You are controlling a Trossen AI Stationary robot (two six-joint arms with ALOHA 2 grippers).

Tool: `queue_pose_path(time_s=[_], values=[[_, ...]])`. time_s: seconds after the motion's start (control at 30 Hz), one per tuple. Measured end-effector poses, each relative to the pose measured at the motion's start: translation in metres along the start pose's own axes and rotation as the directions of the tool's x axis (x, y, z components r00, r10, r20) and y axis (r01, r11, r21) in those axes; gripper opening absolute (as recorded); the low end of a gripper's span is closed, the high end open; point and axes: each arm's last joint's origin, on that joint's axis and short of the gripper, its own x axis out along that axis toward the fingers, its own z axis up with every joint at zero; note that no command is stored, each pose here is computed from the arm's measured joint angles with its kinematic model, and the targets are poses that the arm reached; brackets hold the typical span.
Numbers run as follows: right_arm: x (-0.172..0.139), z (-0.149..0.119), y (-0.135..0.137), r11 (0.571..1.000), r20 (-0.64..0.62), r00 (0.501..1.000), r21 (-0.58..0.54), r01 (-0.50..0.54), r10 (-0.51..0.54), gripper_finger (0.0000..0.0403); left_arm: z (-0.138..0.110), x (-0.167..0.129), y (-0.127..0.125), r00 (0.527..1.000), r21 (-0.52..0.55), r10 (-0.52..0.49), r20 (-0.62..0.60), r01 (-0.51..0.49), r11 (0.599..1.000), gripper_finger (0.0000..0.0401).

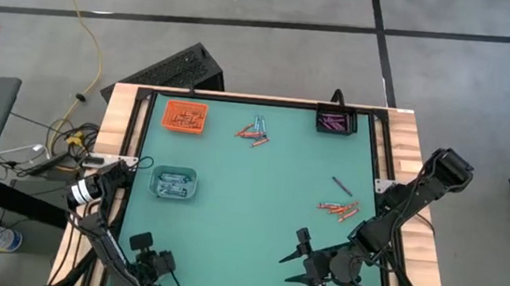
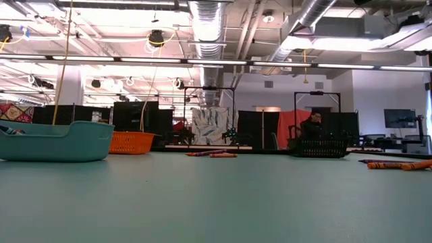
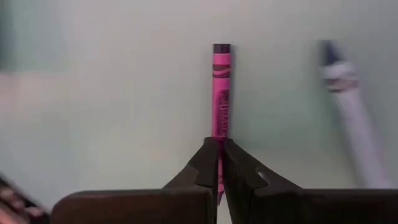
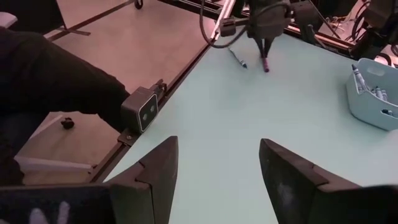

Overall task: Sort crayons
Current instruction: Put the purple crayon into the black basket

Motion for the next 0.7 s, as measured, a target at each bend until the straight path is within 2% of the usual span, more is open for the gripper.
queue_pose_path(time_s=[0.17, 0.33, 0.57, 0.63, 0.7], values=[[0.0, 0.0, -0.001, 0.999, -0.003, 0.999, -0.002, 0.038, -0.038, 0.0218, 0.008, -0.002, 0.009, 0.998, 0.022, 0.063, 0.01, -0.064, 0.998, 0.0002], [0.001, -0.007, -0.007, 0.995, -0.068, 0.992, -0.002, 0.104, -0.104, 0.0218, 0.019, -0.021, 0.023, 0.985, -0.027, 0.025, 0.173, -0.021, 0.999, 0.0001], [0.005, -0.011, -0.017, 0.99, -0.107, 0.985, 0.029, 0.139, -0.135, 0.0218, 0.032, -0.051, 0.041, 0.881, -0.086, -0.029, 0.472, 0.079, 0.993, 0.0], [0.005, -0.011, -0.019, 0.989, -0.109, 0.984, 0.034, 0.143, -0.139, 0.0218, 0.036, -0.054, 0.045, 0.886, -0.085, -0.039, 0.463, 0.088, 0.992, 0.0], [0.006, -0.011, -0.021, 0.988, -0.111, 0.984, 0.045, 0.148, -0.142, 0.0218, 0.039, -0.053, 0.047, 0.926, -0.087, -0.065, 0.372, 0.104, 0.991, 0.0]])
